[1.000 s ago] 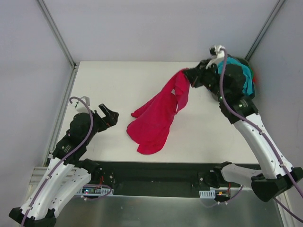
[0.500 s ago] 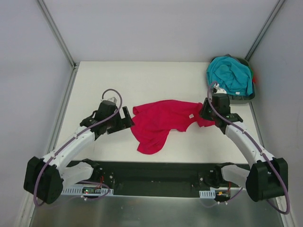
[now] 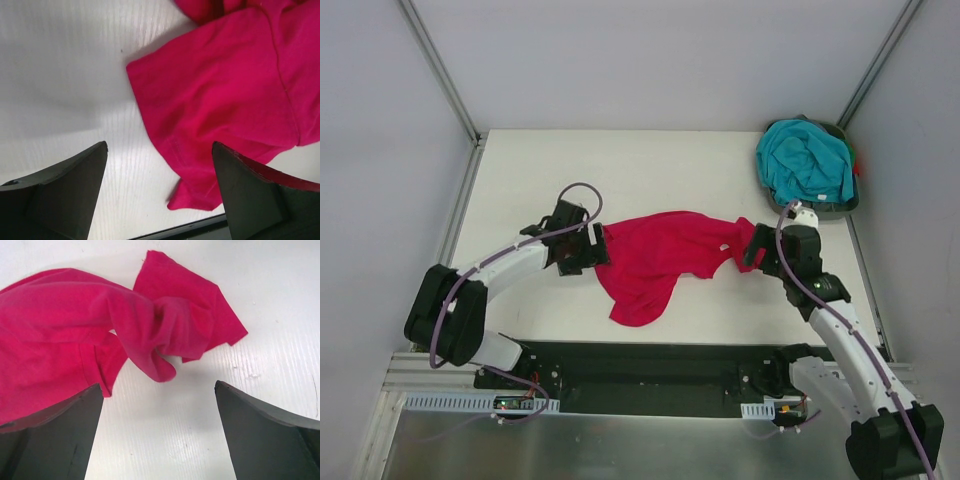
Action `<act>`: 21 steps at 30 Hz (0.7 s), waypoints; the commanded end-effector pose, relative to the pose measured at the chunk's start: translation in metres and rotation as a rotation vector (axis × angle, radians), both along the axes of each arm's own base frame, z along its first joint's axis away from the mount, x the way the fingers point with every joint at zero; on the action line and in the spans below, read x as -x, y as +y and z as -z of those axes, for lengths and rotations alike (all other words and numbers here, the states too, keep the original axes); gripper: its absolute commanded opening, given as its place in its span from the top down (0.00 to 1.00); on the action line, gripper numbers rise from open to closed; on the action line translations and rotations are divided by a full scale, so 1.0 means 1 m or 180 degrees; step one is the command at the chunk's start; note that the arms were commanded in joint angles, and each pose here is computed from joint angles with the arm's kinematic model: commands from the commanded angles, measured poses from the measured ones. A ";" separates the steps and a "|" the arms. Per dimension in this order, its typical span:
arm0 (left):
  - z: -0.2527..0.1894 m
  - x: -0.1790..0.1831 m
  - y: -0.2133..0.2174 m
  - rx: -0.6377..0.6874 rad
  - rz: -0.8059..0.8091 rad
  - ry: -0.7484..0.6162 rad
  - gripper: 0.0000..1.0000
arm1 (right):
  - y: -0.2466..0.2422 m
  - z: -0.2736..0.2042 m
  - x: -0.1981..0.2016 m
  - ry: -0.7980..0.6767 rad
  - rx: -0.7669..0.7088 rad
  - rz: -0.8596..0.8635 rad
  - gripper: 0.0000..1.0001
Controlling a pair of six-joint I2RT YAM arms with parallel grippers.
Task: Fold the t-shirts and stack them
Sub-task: Move the tshirt to the center of the board, then flatten out the tshirt
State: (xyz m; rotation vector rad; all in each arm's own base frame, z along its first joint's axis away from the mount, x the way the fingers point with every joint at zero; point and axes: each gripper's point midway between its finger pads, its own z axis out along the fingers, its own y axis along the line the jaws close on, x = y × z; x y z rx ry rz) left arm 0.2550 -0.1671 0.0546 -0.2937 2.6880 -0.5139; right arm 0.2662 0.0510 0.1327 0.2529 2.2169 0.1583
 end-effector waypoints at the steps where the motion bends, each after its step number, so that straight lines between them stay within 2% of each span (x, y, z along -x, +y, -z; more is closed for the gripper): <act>1: 0.003 -0.022 -0.009 -0.0025 0.0063 -0.0002 0.18 | -0.012 0.013 0.018 0.0009 0.0003 0.0205 0.04; 5: 0.016 -0.022 -0.021 -0.0006 0.0150 0.0175 0.30 | -0.022 0.019 0.027 -0.0031 0.0059 0.0315 0.04; 15: 0.048 0.001 -0.018 -0.0436 0.0009 0.0620 0.58 | -0.029 0.036 0.035 0.0088 0.0144 0.0367 0.04; 21: 0.050 0.004 -0.008 -0.0751 -0.0134 0.0693 0.82 | -0.031 0.037 0.035 0.0141 0.0148 0.0441 0.04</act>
